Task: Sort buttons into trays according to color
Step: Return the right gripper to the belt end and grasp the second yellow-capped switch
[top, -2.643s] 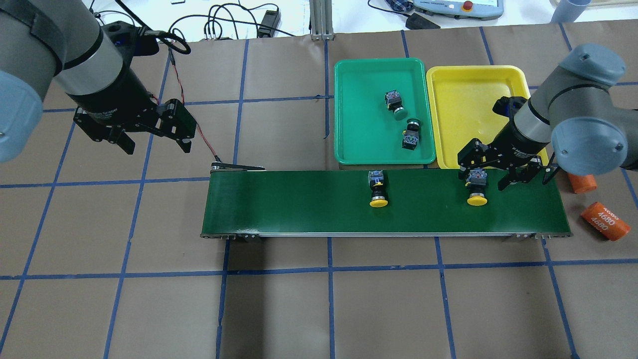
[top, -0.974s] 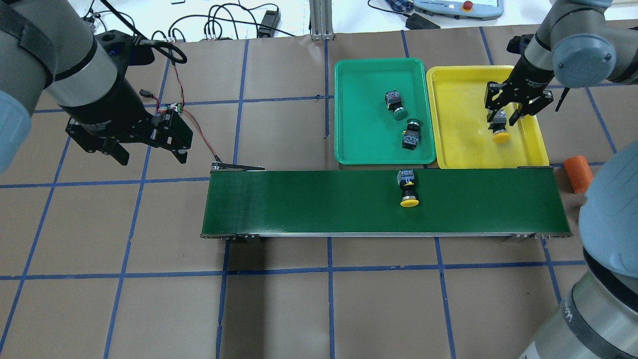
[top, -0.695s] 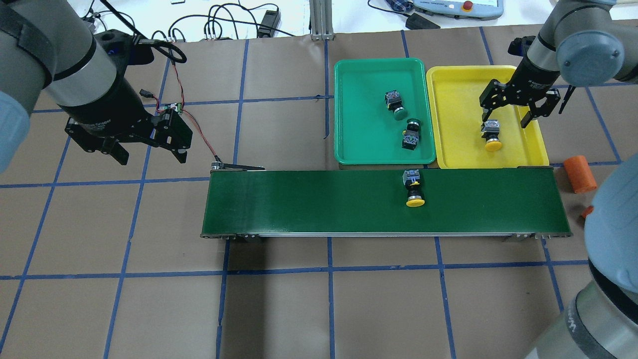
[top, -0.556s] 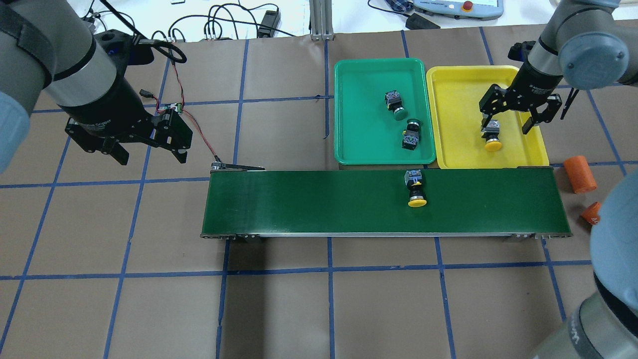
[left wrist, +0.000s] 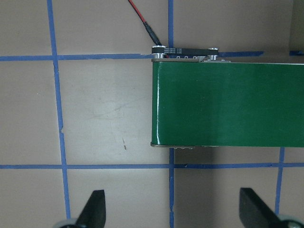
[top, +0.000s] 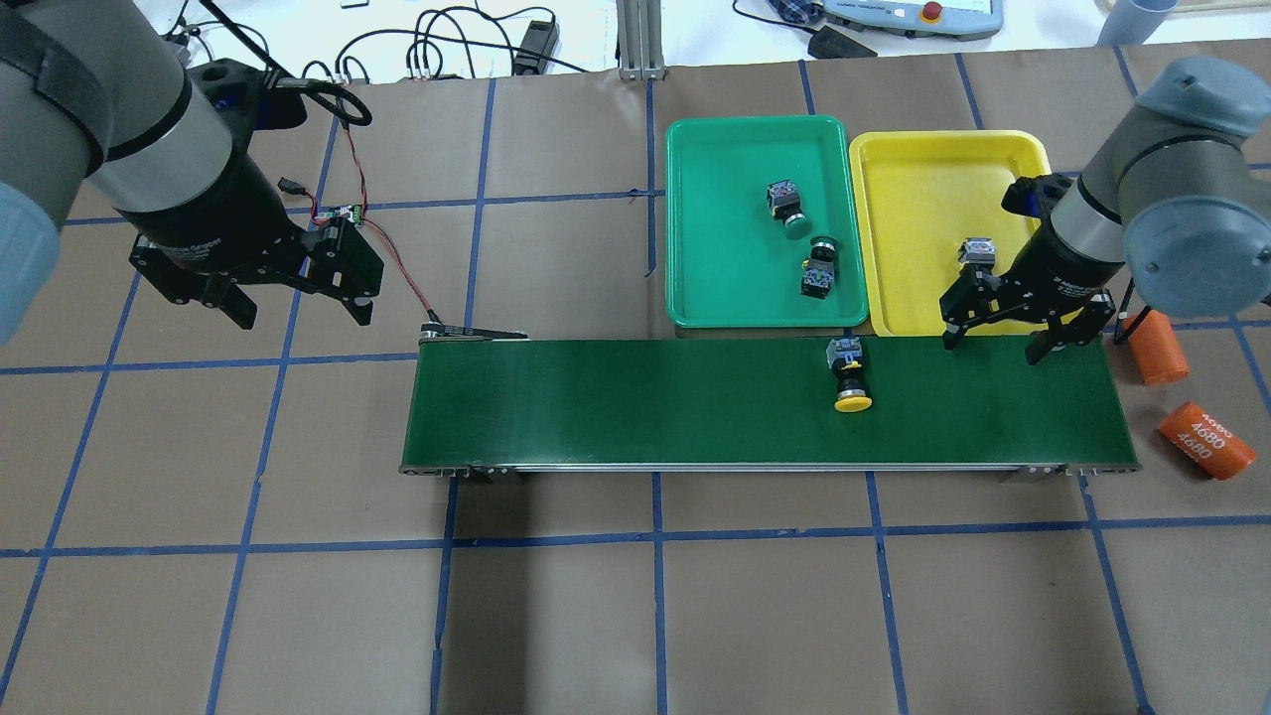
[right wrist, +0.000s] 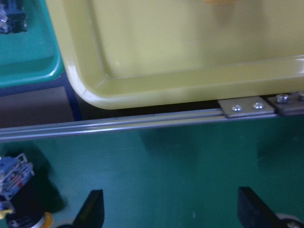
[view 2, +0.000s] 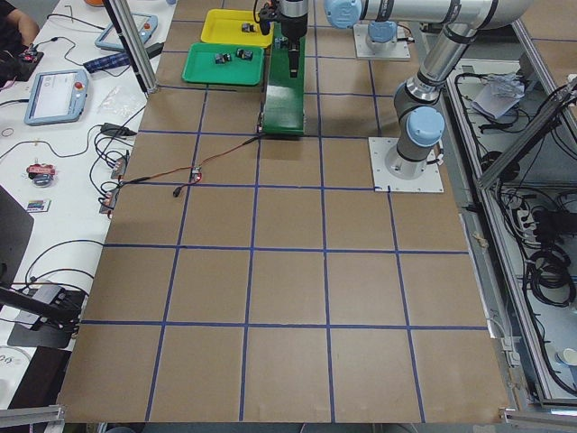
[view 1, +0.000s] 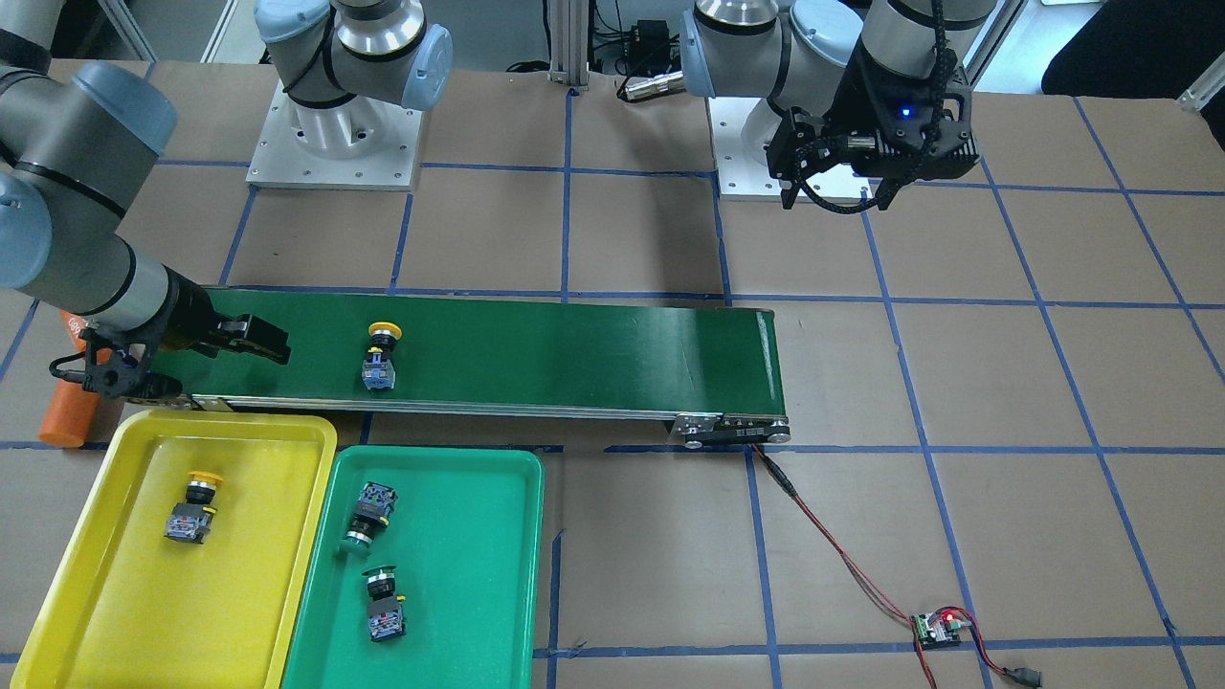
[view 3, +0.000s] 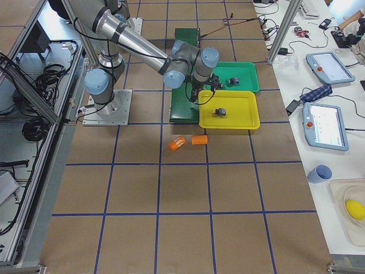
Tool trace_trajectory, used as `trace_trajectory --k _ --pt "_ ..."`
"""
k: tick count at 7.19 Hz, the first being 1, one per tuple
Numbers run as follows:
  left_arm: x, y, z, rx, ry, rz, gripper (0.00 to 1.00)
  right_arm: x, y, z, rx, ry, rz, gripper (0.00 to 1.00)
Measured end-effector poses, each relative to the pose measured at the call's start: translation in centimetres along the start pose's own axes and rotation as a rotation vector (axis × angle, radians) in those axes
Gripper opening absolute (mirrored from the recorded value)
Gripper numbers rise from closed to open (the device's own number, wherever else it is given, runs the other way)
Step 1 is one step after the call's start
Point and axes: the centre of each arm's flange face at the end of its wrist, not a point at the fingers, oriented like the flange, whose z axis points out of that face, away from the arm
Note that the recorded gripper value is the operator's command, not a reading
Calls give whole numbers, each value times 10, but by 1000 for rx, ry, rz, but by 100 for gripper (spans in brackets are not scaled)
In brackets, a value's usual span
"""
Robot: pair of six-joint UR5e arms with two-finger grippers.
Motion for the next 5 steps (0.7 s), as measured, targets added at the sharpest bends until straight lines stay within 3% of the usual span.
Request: trace_trajectory --k 2,5 --pt "0 0 1 -2 2 1 100 -6 7 5 9 -69 -23 100" --pt "-1 -2 2 -2 1 2 100 1 9 9 9 -105 -35 100"
